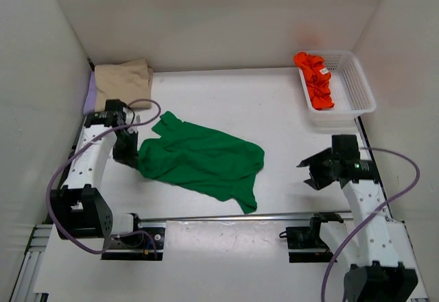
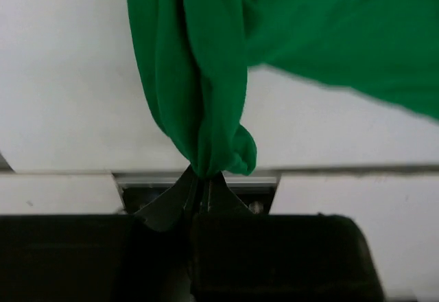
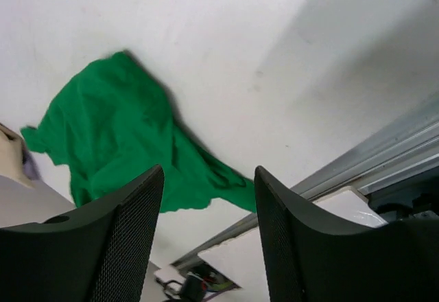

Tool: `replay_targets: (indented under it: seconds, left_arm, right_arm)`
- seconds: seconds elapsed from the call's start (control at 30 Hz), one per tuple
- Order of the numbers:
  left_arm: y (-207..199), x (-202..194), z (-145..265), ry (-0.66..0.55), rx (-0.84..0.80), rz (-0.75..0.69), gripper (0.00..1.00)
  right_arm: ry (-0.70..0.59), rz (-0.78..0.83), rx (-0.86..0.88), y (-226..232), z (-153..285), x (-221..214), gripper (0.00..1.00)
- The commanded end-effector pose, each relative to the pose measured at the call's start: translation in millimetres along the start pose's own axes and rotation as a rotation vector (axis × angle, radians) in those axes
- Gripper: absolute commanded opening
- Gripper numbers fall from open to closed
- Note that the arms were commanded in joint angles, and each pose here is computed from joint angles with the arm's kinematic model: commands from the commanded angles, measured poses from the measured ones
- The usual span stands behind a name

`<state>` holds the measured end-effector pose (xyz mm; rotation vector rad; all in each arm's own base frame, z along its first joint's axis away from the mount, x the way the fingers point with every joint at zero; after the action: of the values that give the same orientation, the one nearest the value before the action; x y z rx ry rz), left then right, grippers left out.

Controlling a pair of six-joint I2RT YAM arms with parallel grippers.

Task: Fold and stack the t-shirts
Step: Flatten out the tshirt

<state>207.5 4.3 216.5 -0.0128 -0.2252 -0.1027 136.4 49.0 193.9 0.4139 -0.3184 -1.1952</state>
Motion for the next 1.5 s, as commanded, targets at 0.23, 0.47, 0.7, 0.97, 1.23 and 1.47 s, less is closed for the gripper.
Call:
replay_targets:
  seconds: [0.23, 0.47, 0.7, 0.97, 1.23, 1.47]
  left_arm:
    - [1.0, -59.7, 2.1, 0.078, 0.004, 0.055, 0.1]
    - [7.8, -68.8, -3.2, 0.09, 0.013, 0.111, 0.1]
    - [20.4, -65.8, -6.9, 0.057, 0.06, 0.164, 0.1]
    - [37.4, -35.1, -15.2, -0.011, 0.11, 0.182, 0.1]
    - [21.2, -6.2, -22.5, -0.007, 0.004, 0.103, 0.1]
    - [3.6, -11.7, -32.7, 0.029, -0.011, 0.022, 0.1]
  right_arm:
    - [0.077, 0.826, 0.1, 164.2, -21.2, -50.9, 0.72]
    - [0.278, 1.145, -0.035, 226.2, -138.4, -121.5, 0.76]
    - [0.285, 1.276, -0.187, 181.9, -186.0, -147.5, 0.75]
    - [0.353, 1.258, -0.399, 67.7, -132.0, -127.9, 0.0]
    - [0.522, 1.27, -0.168, 51.9, -23.2, -138.2, 0.8]
    - [0.214, 1.146, 0.25, 226.8, -41.2, -151.0, 0.92]
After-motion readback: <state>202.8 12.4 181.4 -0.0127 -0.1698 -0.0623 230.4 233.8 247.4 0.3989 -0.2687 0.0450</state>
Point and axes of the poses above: each gripper's point midway between its finger pads, its own z axis back along the fingers, its own y axis along the line the jaws close on, x = y × z, the point moved 8 cm from there along z, back along the fingers, and after that the axes turned 8 degrees about -z, right-handed, at the moved point
